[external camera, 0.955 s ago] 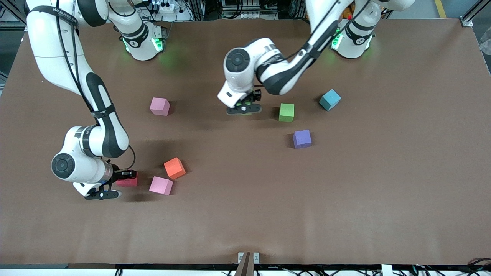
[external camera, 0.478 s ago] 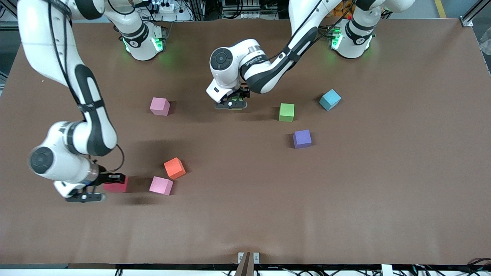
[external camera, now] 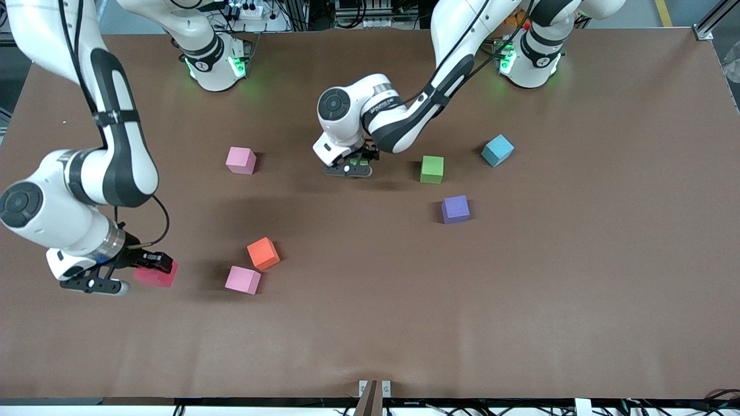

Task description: Arrange blocks into number 1

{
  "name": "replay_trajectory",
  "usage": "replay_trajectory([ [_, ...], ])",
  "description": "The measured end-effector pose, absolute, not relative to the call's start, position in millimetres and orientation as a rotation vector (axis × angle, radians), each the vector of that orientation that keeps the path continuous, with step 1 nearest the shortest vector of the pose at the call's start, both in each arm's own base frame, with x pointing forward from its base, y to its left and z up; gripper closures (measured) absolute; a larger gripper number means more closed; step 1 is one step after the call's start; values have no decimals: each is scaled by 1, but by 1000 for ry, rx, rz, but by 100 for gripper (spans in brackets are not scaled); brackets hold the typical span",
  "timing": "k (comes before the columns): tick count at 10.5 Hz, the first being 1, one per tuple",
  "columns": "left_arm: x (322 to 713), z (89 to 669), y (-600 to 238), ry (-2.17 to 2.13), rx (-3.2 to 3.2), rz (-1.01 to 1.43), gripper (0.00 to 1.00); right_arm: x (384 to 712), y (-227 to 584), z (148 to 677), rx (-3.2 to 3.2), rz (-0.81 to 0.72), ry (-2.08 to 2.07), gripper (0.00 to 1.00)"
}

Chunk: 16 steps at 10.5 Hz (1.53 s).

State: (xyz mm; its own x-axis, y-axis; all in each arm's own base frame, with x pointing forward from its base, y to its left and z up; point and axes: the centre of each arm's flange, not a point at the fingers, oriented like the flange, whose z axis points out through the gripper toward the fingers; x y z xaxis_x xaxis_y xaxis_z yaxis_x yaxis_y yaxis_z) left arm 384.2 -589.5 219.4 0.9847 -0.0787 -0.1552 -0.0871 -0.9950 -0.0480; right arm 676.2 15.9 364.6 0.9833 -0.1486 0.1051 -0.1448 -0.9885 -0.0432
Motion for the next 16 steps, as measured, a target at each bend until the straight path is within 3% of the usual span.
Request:
replay_trajectory([
  [4,386,205,-598,126,-3095,239,37,639,5,385,-3070,-149,394,38],
  [6,390,209,-599,116,-3104,227,8,624,19,381,-3060,-114,470,38],
  [7,395,214,-598,94,-3105,214,0,616,30,380,-3052,-99,492,38],
  [11,444,259,-568,-73,-3087,97,0,585,65,384,-3039,-15,458,38],
  [16,559,302,-438,-274,-3040,103,0,551,217,379,-3067,6,257,38],
])
